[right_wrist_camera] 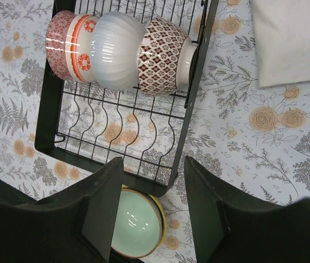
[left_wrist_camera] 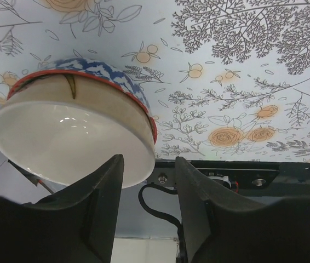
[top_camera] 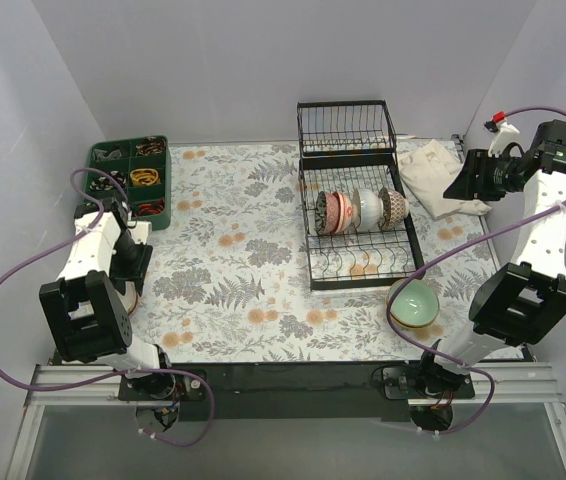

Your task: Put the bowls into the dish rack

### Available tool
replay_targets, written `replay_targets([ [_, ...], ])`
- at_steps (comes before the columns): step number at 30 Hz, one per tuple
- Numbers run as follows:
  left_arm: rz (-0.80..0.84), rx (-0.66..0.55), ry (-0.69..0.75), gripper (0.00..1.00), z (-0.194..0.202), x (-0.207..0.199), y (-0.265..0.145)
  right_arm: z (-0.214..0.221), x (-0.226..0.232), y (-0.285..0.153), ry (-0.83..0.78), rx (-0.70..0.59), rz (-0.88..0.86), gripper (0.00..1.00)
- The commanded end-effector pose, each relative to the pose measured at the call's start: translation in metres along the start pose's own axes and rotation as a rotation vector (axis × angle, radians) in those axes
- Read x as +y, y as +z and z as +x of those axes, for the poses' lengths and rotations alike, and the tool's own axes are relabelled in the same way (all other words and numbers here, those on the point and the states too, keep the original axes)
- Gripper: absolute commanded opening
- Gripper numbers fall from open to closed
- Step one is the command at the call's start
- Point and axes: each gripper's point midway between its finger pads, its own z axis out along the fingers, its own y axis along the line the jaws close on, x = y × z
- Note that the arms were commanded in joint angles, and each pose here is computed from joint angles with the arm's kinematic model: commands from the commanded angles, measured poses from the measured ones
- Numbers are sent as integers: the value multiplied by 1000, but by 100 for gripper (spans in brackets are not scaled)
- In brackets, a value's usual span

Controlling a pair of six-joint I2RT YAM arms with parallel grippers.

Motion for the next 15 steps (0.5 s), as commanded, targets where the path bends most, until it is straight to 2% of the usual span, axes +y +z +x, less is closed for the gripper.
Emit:
replay_targets([
  [1,-11,-15,0,41,5,-1,4,-7,-1,-1,2,-16,3,57],
  [4,-9,-5,-11,40,6,-2,10,-7,-1,1,2,-12,4,57],
  [8,-3,-26,-27,30,0,-4,11,-5,-3,2,6,-7,7,57],
  [15,-13,-37,-47,26,2,-4,16,-6,-4,3,7,-13,6,57],
])
